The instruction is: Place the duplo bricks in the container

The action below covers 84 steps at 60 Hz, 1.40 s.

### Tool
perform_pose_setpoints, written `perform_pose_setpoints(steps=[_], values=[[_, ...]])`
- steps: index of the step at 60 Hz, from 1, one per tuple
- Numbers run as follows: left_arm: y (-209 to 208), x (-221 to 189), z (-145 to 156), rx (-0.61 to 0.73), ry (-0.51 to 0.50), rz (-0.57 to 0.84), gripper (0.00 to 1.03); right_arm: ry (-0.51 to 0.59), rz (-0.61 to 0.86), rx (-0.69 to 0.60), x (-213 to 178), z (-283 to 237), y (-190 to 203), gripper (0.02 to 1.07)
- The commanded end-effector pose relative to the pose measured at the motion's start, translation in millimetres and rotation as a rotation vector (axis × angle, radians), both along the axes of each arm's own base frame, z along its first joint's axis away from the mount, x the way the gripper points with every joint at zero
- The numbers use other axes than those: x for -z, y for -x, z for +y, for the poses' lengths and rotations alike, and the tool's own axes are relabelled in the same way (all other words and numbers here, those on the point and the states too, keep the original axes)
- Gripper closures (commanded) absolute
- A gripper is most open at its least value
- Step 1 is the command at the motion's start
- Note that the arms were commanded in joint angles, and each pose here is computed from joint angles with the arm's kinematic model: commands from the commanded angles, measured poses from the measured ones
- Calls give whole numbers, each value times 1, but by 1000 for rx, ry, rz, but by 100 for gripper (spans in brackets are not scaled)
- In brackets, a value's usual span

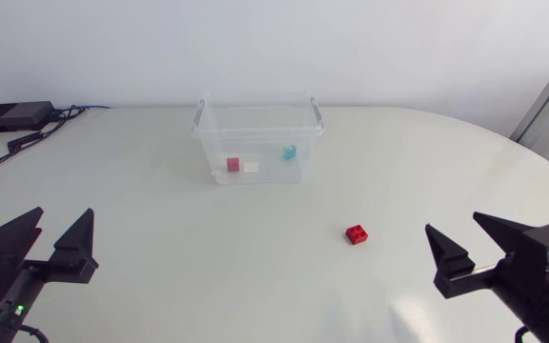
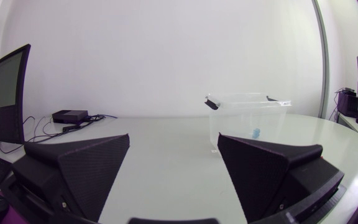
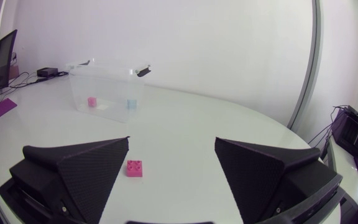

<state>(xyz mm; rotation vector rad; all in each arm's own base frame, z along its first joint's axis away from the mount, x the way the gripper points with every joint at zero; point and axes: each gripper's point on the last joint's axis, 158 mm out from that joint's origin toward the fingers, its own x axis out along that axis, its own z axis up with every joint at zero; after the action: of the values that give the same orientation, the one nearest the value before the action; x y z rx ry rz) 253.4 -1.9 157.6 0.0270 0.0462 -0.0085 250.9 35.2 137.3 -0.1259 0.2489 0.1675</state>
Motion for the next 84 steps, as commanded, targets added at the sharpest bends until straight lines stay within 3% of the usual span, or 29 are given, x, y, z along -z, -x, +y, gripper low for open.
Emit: perform_pose_setpoints(steps=[1,17,35,68,84], values=[[0,5,3,-12,-10,4,4,18,20,-29,-12,6,-5,7],[0,5,3,-12,-10,4,4,23,280,-68,-7,17,-32,7],[0,5,3,-12,-10,4,4,60,641,-140,54,47,-43,7],[0,5,3,-12,-10,4,4,124,880,-164,123,65,-69,7],[0,5,3,-12,-10,4,4,161,914,-176,143,74,-75,7]])
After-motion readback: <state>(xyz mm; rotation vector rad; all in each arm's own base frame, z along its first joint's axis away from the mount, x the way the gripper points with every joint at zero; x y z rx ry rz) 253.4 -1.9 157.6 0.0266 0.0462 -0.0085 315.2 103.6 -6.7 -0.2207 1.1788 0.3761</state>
